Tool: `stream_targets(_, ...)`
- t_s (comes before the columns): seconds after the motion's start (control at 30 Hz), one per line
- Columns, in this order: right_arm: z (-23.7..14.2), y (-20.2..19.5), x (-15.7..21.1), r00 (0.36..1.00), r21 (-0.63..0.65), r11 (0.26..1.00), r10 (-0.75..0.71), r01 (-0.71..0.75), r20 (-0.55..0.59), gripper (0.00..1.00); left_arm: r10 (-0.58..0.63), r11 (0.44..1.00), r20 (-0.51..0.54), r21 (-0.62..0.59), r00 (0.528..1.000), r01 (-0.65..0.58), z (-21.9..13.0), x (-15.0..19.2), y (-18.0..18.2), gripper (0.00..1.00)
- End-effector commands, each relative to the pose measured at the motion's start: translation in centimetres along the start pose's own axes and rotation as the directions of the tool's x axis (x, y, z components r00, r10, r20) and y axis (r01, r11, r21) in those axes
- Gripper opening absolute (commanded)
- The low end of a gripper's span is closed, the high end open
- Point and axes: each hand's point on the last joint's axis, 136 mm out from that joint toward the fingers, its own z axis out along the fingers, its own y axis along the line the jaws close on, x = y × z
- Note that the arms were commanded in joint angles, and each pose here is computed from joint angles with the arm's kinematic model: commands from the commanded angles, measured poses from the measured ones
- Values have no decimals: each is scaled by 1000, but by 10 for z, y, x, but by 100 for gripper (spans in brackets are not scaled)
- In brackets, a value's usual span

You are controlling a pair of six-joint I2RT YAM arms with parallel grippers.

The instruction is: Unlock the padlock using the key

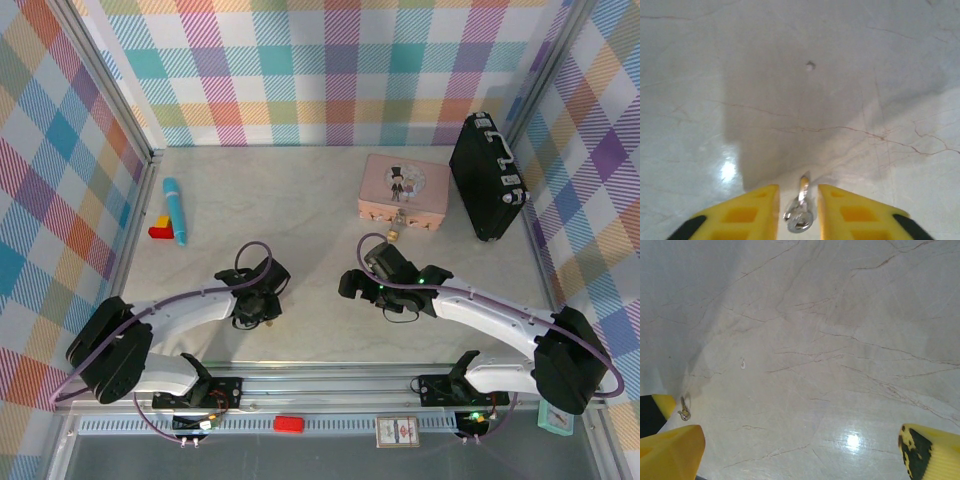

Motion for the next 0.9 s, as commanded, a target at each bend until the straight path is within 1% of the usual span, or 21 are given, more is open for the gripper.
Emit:
stream_targets(0.0, 1, 3, 3, 1000, -11, 1000, 10, -10, -9, 99, 16, 996, -17, -84, 1000, -17, -5, 9, 24, 30)
stream_targets(0.13, 4, 5, 4, 1000, -14, 1000, 10, -10, -15, 99, 26, 999, -48, -21, 999, -27, 2, 17, 11, 33)
stream_targets(0.33, 5, 6, 5, 1000, -11, 1000, 7, -7, -19, 99, 70, 998, -79, 1, 994, -70, 9, 24, -4, 34)
stream_targets(0.4, 5, 7, 5, 1000, -11, 1000, 6, -6, -19, 99, 76, 997, -91, -1, 993, -77, 13, 28, -6, 34)
stream_targets(0.47, 5, 7, 5, 1000, -11, 1000, 8, -8, -20, 99, 79, 996, -99, -37, 992, -83, 17, 29, -1, 34)
stream_targets(0.5, 5, 7, 6, 1000, -10, 1000, 8, -8, -21, 99, 81, 995, -100, -58, 992, -87, 18, 29, 2, 33)
stream_targets(0.57, 5, 7, 6, 1000, -12, 1000, 5, -6, -20, 99, 86, 993, -96, -72, 992, -93, 18, 28, 3, 28)
stream_targets(0.73, 6, 7, 7, 1000, -10, 1000, 5, -5, -22, 99, 70, 997, -85, -15, 994, -72, 18, 25, -10, 18)
stream_targets(0.87, 6, 7, 7, 1000, -11, 1000, 6, -6, -20, 99, 53, 999, -59, 5, 997, -53, 13, 20, -13, 14)
